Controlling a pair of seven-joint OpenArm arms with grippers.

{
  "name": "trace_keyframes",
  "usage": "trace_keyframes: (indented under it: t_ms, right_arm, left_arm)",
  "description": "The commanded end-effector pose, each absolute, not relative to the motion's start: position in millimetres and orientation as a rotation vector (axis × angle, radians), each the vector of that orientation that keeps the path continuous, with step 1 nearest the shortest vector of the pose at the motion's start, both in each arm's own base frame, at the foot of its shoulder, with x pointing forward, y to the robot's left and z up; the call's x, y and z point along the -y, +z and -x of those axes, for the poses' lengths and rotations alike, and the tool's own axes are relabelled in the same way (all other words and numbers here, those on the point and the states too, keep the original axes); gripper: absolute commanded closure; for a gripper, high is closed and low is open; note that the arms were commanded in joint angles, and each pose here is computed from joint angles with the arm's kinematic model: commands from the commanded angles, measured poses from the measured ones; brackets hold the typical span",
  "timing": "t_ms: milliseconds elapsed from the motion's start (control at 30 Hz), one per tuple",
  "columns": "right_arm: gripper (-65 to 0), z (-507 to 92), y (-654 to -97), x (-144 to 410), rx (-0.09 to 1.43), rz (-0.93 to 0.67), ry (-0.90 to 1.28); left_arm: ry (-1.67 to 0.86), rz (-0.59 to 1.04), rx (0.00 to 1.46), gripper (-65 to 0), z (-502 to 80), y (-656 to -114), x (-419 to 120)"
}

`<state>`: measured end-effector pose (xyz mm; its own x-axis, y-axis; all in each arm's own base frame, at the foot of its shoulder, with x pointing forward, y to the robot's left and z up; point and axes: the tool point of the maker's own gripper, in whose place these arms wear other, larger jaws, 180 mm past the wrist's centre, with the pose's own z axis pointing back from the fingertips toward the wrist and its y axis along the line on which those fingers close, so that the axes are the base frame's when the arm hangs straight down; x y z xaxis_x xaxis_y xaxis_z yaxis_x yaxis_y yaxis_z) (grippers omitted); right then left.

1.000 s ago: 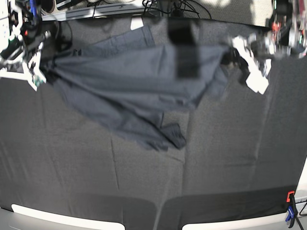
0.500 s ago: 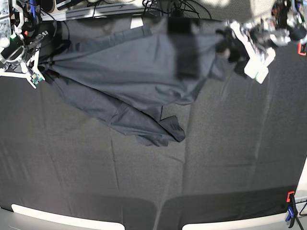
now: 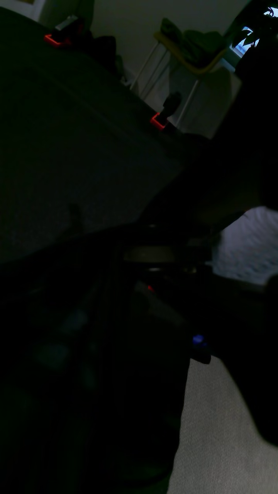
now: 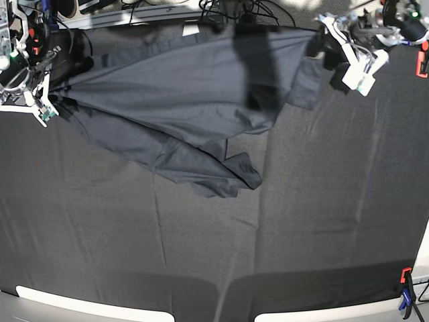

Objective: Layout the t-shirt on the table in an organized manner, then fold the t-shirt properly
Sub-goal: 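Pull the shirt edge with the left gripper away from the right gripper, then stretch the shirt taut between both grippers, left gripper sweeping outward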

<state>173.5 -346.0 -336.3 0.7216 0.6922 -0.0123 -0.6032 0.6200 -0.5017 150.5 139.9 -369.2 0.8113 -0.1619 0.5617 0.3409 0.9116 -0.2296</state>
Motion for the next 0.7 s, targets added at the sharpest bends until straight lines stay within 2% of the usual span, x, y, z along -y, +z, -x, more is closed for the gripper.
trace_keyframes:
  t_ms: [0,133,233,333,433,667]
  right_arm:
    - [0.0,-179,-325,355,0.187,0.560,0.763]
    - [0.0,-179,-325,355,0.187,0.560,0.763]
    - [0.0,-179,-325,355,0.188,0.556,0.763]
    - [0.0,-179,-325,355,0.189,0.557,0.760]
    - [0.0,-179,-325,355,0.189,0.557,0.760]
    - [0.0,-179,-325,354,0.195,0.555,0.748]
  left_arm:
    - [-0.249,0.273,0.604,-26.9,-160,-364,-151]
    - [-0.201,0.152,0.589,-26.9,-162,-370,-173]
    - [-0.192,0.182,0.562,-26.9,-157,-371,-169]
    - [-0.157,0.286,0.580,-26.9,-158,-365,-153]
    - [-0.120,0.369,0.674,-26.9,-171,-351,-142]
    - [-0.129,0.368,0.832,-26.7,-213,-325,-143]
